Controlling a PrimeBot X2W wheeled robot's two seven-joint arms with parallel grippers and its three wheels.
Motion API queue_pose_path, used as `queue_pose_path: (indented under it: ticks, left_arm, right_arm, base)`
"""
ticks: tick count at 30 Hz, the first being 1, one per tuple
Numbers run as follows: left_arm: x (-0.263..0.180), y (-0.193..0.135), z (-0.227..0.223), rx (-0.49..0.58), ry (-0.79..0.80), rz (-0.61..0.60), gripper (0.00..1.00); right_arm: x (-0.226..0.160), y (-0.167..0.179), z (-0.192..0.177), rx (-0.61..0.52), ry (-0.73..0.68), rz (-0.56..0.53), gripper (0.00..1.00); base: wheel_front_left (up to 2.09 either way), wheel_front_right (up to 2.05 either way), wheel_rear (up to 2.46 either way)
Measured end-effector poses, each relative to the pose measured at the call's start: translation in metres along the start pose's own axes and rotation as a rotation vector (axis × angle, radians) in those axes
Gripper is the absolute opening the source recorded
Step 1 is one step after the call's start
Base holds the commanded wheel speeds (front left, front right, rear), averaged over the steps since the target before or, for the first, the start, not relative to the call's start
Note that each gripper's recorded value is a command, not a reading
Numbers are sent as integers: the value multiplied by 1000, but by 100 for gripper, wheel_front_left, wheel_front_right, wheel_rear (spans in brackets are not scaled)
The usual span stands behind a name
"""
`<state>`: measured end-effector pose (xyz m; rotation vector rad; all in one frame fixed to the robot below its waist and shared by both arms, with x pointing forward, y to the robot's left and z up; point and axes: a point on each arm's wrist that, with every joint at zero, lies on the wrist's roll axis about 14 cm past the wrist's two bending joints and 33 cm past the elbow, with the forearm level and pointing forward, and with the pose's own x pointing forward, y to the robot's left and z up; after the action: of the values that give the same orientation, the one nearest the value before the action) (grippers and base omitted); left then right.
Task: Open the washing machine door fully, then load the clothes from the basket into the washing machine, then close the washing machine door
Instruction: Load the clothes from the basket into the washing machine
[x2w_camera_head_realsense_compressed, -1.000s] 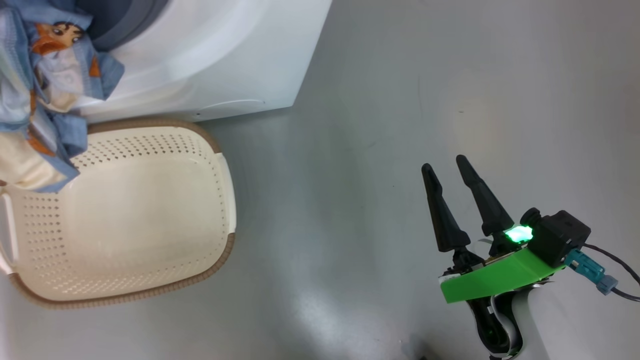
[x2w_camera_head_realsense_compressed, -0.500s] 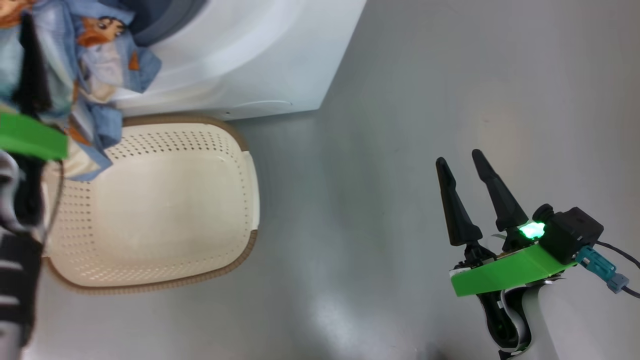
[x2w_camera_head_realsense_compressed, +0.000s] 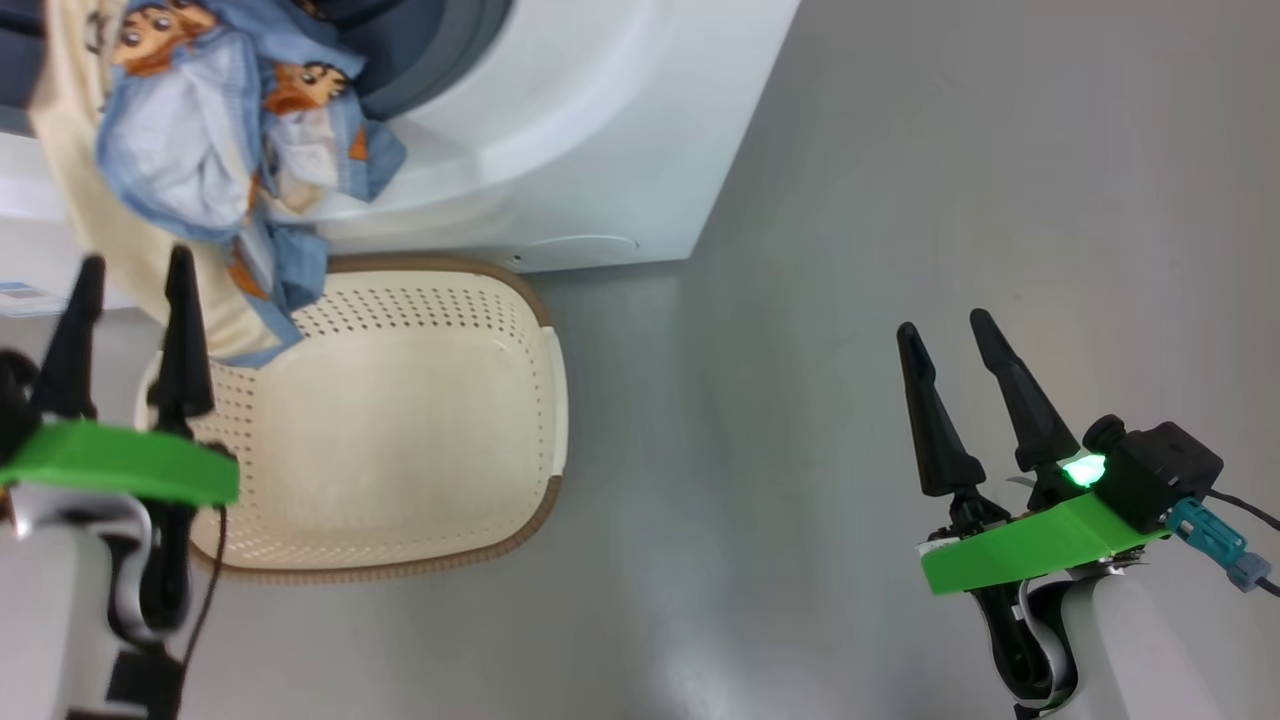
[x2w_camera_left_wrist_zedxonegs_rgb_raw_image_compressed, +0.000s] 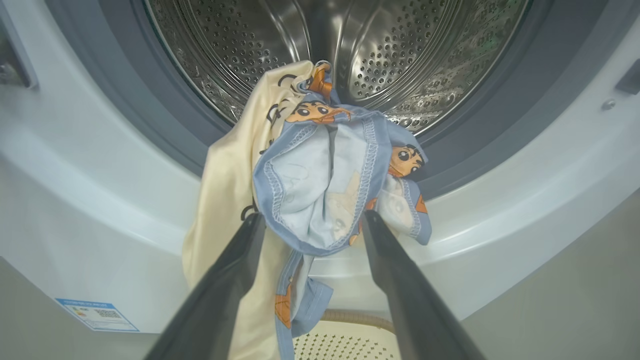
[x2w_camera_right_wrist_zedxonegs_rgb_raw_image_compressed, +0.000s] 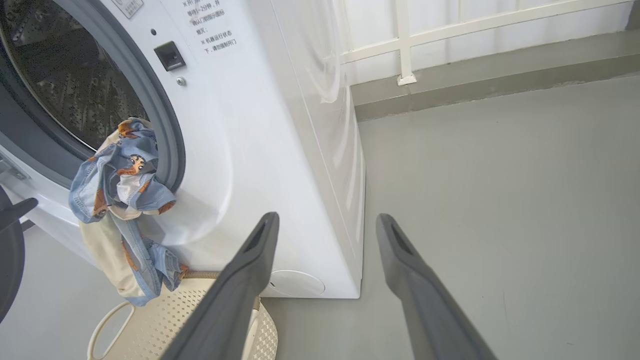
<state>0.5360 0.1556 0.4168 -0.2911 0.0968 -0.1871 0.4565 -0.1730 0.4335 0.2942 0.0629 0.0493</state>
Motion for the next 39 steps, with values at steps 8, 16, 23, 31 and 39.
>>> queue_pose_path:
  ticks: [8,16,23,31,39]
  left_arm:
    - [-42,9,0,-16,4,58,100]
    - [-77,16,1,-17,5,106,100]
    - [-89,17,-1,-30,8,129,100]
    - [-89,20,-10,-41,30,136,100]
    - [-69,26,-32,-58,92,125,100]
  right_arm:
    - [-7,5,5,-5,-4,16,100]
    - [-10,9,10,-8,-12,32,100]
    - [-9,9,10,-15,-12,36,100]
    - [-9,7,7,-15,-3,31,100]
    - [-5,3,-5,-10,20,20,100]
  base:
    - [0,0,0]
    - [0,0,0]
    - [0,0,0]
    - [0,0,0]
    - [0,0,0]
